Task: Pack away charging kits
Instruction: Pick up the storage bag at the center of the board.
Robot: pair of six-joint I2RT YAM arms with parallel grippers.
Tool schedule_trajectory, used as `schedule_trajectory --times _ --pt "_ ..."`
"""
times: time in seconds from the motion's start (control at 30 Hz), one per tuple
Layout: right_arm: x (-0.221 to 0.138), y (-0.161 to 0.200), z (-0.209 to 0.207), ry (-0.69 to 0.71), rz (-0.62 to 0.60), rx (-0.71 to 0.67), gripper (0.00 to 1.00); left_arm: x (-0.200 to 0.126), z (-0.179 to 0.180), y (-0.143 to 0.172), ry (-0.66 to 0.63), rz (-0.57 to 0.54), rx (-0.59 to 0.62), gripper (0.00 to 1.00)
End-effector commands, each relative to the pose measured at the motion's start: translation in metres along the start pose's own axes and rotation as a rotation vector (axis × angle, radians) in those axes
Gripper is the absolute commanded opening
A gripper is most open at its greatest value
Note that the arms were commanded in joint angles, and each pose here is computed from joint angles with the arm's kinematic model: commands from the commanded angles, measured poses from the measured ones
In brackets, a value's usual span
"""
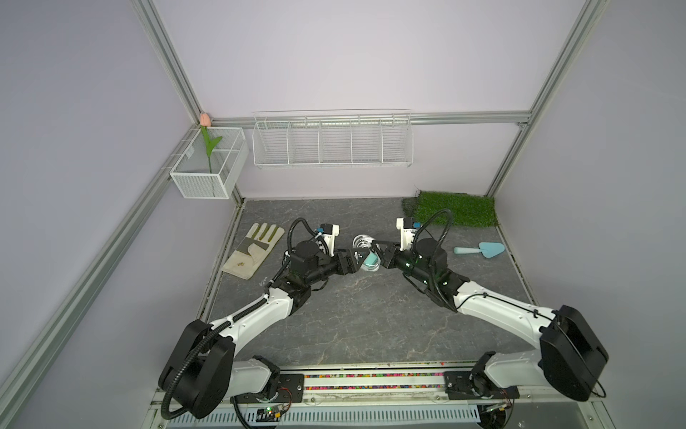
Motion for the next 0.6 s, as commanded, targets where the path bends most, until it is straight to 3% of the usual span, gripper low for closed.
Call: schedule_trajectory --times 0.0,0.17,0.3,0.57 --pt "-0.003 -0.008 0.007 0.006 -0.009 -0.059 0.06 -0.011 -0.034 -0.014 0.172 -0.055 0.031 0.92" --pt "0.000 -0.011 0.020 -0.024 0.008 -0.070 0.06 -0.013 -0.047 -0.017 0.235 -0.042 0.041 0.85" --pt "0.003 -0.019 0.039 -0.056 0.029 -0.117 0.06 -0.005 -0.048 -0.010 0.274 0.013 0.033 0.69" --pt "-0.001 -0.013 0.051 -0.095 0.103 -0.216 0.06 0.002 -0.048 -0.007 0.301 0.044 0.036 0.74"
Point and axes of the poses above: each gripper's point midway between its finger pads, its own x axis out along the fingers, its own z axis along the line the jaws close on, y = z × x, the point moved 2 cm from there along -x, back along the fingers, and after that the axes turned 9 degrees about x, right-handed, at the moved point
